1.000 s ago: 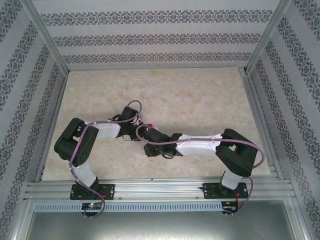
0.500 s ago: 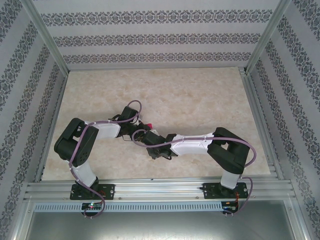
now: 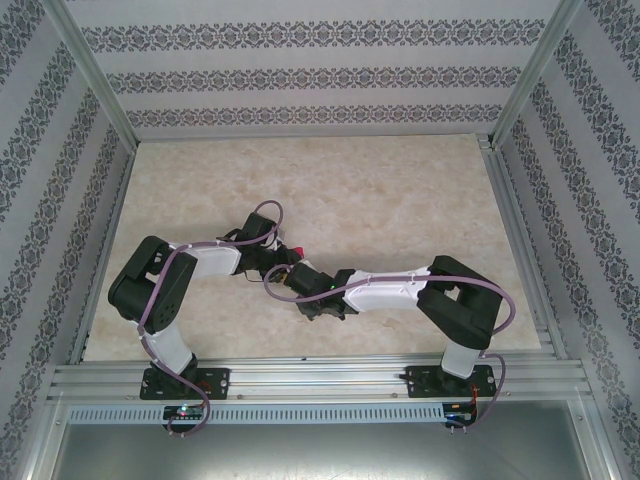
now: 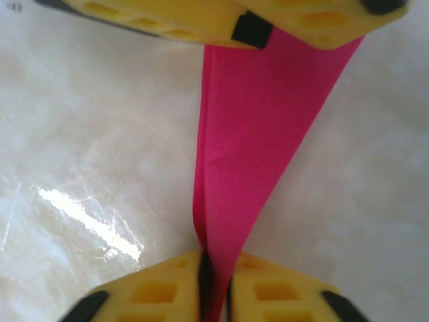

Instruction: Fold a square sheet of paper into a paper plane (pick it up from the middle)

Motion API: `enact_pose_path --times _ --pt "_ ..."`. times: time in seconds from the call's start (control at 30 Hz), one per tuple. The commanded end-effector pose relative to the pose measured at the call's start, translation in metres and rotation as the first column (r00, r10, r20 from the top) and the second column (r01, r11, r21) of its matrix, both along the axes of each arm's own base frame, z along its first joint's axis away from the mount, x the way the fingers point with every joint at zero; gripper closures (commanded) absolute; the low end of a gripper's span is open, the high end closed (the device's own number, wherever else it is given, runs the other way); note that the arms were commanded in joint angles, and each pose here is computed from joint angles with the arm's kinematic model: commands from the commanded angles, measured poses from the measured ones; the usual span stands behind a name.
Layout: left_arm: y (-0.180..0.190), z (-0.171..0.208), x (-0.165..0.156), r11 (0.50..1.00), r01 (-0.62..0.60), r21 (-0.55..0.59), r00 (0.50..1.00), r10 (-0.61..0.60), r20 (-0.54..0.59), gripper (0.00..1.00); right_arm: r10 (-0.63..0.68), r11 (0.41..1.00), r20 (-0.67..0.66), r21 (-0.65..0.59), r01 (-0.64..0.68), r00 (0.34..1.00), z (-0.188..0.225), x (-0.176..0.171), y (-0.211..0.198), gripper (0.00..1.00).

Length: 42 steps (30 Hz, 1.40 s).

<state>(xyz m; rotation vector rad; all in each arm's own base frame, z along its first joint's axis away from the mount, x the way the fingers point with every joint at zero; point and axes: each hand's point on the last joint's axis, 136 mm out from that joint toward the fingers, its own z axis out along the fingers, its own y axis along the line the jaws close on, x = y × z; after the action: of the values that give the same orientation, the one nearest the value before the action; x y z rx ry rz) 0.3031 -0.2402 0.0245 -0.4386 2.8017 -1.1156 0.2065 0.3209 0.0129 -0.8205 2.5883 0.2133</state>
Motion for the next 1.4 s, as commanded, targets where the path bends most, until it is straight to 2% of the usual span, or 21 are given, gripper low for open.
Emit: enact_pose_path --times 0.0,0.13,0.2,0.27,0.33,0.43,0.6,0.73,0.9,1.0,1.37 --pt "0.008 -0.013 -0.013 0.998 -0.02 0.06 0.997 0.024 -0.073 0.68 0.002 0.999 -0.041 -0.052 -0.004 0.999 -0.011 -0.012 -0.018 0.75" --pt "0.008 -0.012 -0.013 0.998 -0.018 0.058 0.997 0.023 -0.071 0.68 -0.095 0.978 -0.104 0.176 0.113 0.99 0.018 -0.011 -0.005 0.66" --pt "0.009 -0.012 -0.013 0.998 -0.017 0.06 0.998 0.021 -0.067 0.68 -0.143 0.925 -0.174 0.327 0.195 0.974 0.031 -0.007 0.002 0.63" --pt "0.008 -0.011 -0.013 0.998 -0.015 0.059 0.998 0.019 -0.066 0.68 -0.197 0.841 -0.24 0.456 0.29 0.951 0.04 0.0 0.005 0.6" --pt "0.009 -0.012 -0.014 0.998 -0.014 0.063 0.997 0.019 -0.068 0.68 -0.23 0.762 -0.302 0.535 0.364 0.925 0.043 0.008 0.006 0.6" --pt "0.01 -0.013 -0.015 0.998 -0.013 0.065 0.997 0.017 -0.07 0.68 -0.235 0.696 -0.371 0.581 0.422 0.899 0.043 0.016 0.011 0.61" --pt "0.01 -0.013 -0.015 0.998 -0.014 0.068 0.997 0.018 -0.07 0.68 -0.233 0.634 -0.451 0.601 0.486 0.862 0.035 0.025 0.018 0.75" --pt "0.01 -0.013 -0.015 0.998 -0.013 0.068 0.997 0.018 -0.069 0.68 -0.24 0.601 -0.492 0.602 0.526 0.837 0.025 0.026 0.016 0.81" --pt "0.011 -0.014 -0.015 0.997 -0.012 0.072 0.997 0.017 -0.072 0.68 -0.242 0.603 -0.497 0.596 0.53 0.833 0.018 0.024 0.014 0.93" --pt "0.011 -0.013 -0.015 0.997 -0.012 0.072 0.997 0.017 -0.072 0.68 -0.234 0.624 -0.489 0.587 0.516 0.84 0.014 0.02 0.013 1.0" --pt "0.012 -0.014 -0.014 0.996 -0.023 0.085 0.996 0.029 -0.08 0.68 -0.181 0.8 -0.487 0.432 0.416 0.854 -0.023 -0.013 0.011 0.99"
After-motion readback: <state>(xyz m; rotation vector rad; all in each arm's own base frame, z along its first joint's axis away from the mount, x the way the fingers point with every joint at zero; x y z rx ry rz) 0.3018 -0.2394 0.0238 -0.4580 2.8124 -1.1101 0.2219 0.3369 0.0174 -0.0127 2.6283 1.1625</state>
